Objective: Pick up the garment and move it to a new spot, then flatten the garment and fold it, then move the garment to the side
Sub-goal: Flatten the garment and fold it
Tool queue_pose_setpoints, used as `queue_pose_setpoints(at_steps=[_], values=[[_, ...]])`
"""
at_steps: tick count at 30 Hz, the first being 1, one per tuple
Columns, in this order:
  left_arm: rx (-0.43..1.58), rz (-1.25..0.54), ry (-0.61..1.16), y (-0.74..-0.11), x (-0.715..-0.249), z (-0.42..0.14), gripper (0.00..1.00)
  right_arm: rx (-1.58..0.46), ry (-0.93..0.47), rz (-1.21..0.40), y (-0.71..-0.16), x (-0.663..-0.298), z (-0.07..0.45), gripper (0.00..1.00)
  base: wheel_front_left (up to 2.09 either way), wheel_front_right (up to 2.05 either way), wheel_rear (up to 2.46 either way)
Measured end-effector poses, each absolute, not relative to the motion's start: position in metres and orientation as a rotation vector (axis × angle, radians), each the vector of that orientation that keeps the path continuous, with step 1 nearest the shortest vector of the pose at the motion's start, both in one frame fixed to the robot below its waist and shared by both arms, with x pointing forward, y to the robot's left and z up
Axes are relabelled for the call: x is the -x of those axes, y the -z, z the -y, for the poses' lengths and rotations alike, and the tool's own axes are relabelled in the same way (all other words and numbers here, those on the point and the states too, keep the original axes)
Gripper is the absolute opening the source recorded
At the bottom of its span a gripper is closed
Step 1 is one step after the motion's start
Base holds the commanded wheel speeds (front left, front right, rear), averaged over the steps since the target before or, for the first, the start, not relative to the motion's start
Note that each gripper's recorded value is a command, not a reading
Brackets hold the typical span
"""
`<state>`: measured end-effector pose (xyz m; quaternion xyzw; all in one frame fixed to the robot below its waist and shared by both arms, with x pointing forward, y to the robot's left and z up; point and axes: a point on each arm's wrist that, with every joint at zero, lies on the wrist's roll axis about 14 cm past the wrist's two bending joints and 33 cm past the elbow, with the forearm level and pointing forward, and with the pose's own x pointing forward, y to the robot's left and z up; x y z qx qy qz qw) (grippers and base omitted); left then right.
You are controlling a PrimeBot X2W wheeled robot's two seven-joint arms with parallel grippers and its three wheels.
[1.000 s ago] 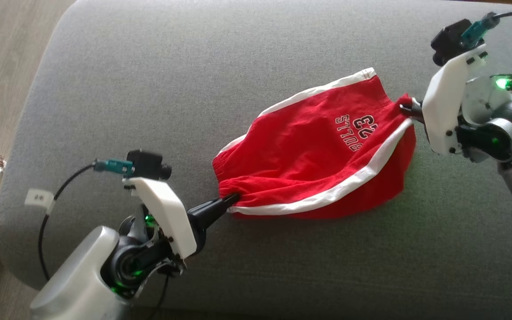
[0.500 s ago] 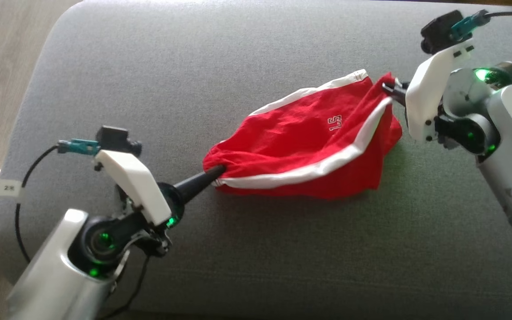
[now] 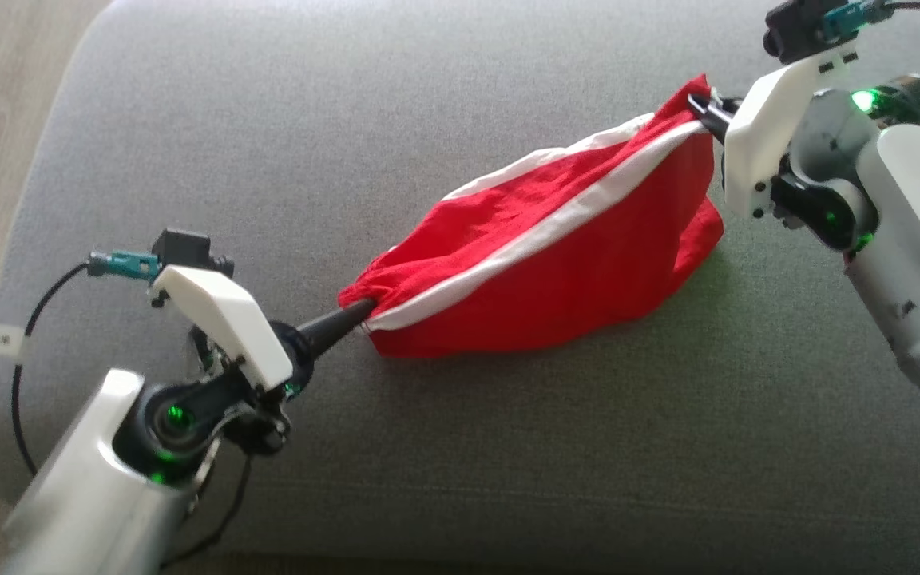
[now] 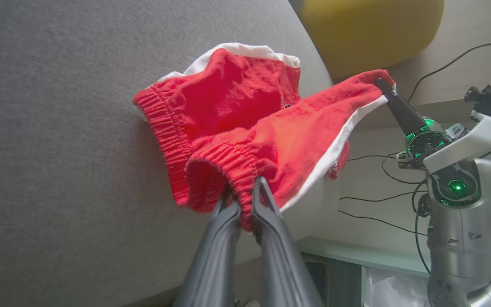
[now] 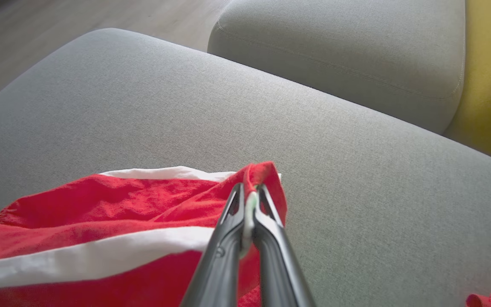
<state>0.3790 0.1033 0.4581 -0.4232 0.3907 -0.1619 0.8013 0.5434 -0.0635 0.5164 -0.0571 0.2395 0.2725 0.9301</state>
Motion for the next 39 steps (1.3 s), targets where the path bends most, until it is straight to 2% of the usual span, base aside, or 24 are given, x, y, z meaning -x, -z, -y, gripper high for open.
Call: queue_pose_setpoints(at_steps=[14, 23, 39], values=[[0.87, -0.923, 0.298, -0.429, -0.419, -0.103, 0.0, 0.19, -0.484, -0.591, -0.467, -0.571, 0.078, 0.0, 0.0, 0.0, 0.0], [0.856, -0.92, 0.282, -0.417, -0.45, -0.101, 0.0, 0.183, -0.501, -0.603, -0.446, -0.584, 0.064, 0.0, 0.0, 0.0, 0.0], [0.826, -0.943, 0.229, -0.388, -0.461, -0.112, 0.0, 0.185, -0.445, -0.594, -0.424, -0.605, 0.077, 0.0, 0.0, 0.0, 0.0]])
